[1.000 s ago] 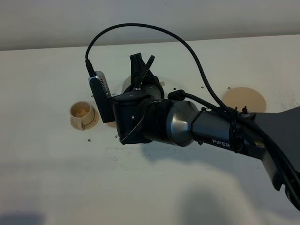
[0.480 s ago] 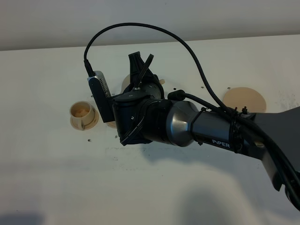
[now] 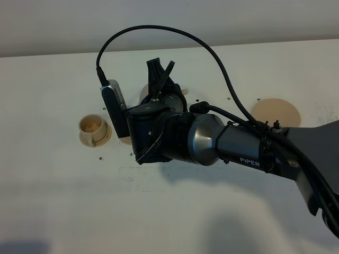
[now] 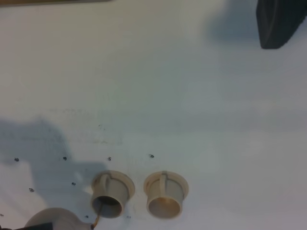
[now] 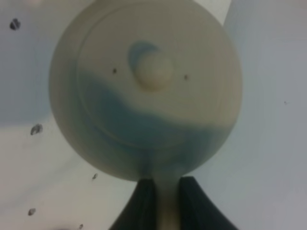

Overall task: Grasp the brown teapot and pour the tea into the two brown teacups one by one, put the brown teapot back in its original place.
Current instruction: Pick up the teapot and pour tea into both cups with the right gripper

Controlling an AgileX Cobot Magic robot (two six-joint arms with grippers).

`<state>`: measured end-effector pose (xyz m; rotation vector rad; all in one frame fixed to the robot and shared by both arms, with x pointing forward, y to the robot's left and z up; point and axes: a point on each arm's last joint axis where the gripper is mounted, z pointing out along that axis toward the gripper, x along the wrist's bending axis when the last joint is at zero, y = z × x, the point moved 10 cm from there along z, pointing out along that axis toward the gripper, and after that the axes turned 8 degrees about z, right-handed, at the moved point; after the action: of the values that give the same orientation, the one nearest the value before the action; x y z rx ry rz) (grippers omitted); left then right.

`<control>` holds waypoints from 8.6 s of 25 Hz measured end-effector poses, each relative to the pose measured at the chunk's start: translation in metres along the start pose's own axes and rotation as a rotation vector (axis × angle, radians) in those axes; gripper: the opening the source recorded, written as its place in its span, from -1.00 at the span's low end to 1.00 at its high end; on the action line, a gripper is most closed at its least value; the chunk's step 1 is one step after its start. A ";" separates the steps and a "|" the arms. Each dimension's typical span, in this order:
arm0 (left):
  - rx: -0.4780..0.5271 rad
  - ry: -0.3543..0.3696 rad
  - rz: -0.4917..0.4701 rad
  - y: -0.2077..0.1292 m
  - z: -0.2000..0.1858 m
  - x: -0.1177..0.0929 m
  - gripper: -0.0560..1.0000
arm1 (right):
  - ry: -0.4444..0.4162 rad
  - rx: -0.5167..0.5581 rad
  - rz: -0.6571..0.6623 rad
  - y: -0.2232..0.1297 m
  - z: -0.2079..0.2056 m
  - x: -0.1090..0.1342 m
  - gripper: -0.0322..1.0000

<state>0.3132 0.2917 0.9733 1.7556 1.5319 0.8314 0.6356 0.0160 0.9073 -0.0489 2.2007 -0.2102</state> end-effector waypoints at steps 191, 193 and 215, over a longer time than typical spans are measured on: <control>0.000 0.000 0.000 0.000 0.000 0.000 -0.26 | 0.231 -0.457 0.334 0.041 -0.053 -0.039 -0.75; 0.000 0.000 0.000 0.000 0.000 0.000 -0.26 | 0.223 -0.464 0.336 0.041 -0.052 -0.041 -0.75; 0.000 0.000 0.000 0.000 0.000 0.000 -0.26 | 0.206 -0.451 0.331 0.065 -0.006 -0.052 -0.75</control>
<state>0.3132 0.2917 0.9733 1.7556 1.5319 0.8314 0.6640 0.0865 0.9412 0.0908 2.3798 0.4865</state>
